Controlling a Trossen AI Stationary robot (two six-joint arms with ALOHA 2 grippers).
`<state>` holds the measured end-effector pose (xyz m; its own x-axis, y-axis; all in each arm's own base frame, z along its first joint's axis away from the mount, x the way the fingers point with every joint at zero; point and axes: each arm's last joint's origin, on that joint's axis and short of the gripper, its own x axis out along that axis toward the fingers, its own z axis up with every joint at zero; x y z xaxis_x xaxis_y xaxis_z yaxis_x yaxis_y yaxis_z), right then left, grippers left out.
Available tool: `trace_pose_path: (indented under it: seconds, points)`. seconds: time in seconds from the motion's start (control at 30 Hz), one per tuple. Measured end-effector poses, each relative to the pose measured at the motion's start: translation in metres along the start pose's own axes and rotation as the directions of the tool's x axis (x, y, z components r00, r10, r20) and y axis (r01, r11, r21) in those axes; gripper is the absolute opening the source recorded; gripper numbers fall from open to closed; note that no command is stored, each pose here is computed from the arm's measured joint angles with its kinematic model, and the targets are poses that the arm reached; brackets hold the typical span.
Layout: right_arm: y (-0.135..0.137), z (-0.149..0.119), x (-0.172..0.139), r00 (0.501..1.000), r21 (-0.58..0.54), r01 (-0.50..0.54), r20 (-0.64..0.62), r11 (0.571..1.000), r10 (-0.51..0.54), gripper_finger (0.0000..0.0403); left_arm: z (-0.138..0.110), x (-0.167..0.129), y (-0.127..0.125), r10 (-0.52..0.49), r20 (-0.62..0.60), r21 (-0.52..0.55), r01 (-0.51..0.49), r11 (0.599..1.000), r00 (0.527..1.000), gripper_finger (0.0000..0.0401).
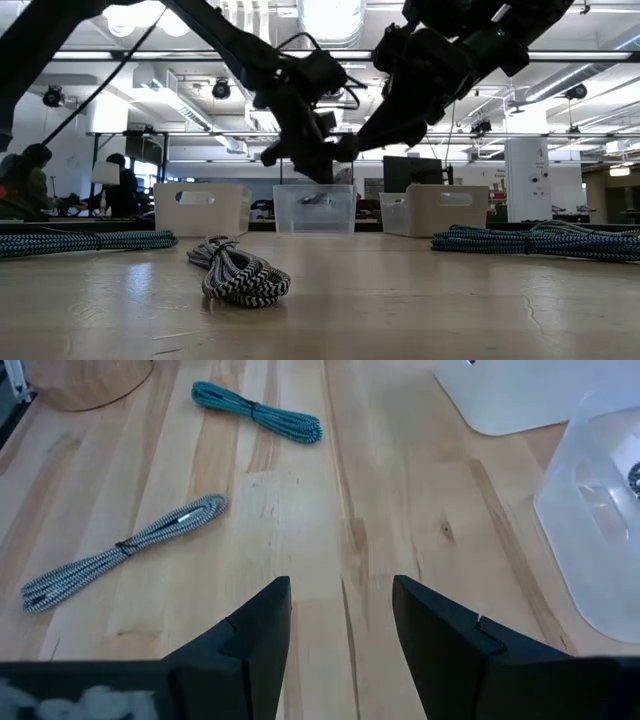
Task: Pick & Place USB Port
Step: Put the left white charger cable into the transparent bin
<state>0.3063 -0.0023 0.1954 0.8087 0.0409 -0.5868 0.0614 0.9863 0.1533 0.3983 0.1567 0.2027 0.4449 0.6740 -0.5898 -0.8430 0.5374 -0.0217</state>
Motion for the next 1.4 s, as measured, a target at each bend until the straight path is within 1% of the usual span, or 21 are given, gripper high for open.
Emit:
trace_pose_path:
  seconds: [0.3, 0.7, 0.83, 1.07, 1.23, 1.33, 1.4]
  points:
    - [-0.001, -0.004, 0.0, 1.0, 0.001, 0.002, -0.011, 1.0, -0.002, 0.0173, -0.016, 0.02, 0.005, 0.025, -0.078, -0.007, -0.026, 1.0, 0.997, 0.0016]
    - [-0.001, -0.004, 0.0, 1.0, 0.003, 0.002, -0.012, 1.0, -0.002, 0.0173, -0.02, 0.022, 0.008, 0.039, -0.111, -0.002, -0.039, 0.999, 0.993, 0.0018]
    - [-0.001, -0.004, 0.0, 1.0, 0.005, 0.002, -0.013, 1.0, -0.002, 0.0173, -0.021, 0.022, 0.008, 0.04, -0.124, 0.0, -0.04, 0.999, 0.991, 0.0032]
    - [-0.001, -0.004, 0.0, 1.0, 0.005, 0.002, -0.013, 1.0, -0.002, 0.0173, -0.021, 0.021, 0.008, 0.039, -0.126, 0.0, -0.04, 0.999, 0.991, 0.0067]
    - [-0.001, -0.004, 0.0, 1.0, 0.005, 0.002, -0.013, 1.0, -0.002, 0.0173, -0.02, 0.02, 0.009, 0.037, -0.123, 0.024, -0.034, 0.999, 0.992, 0.0078]
    - [-0.001, -0.004, 0.0, 1.0, 0.002, 0.002, -0.013, 1.0, -0.002, 0.0173, -0.013, 0.012, 0.01, 0.026, -0.108, 0.046, -0.021, 0.999, 0.994, 0.0077]
    - [-0.001, -0.004, 0.0, 1.0, 0.001, 0.002, -0.013, 1.0, -0.002, 0.0173, -0.003, 0.003, 0.008, 0.001, -0.084, 0.053, 0.003, 0.999, 0.996, 0.0077]
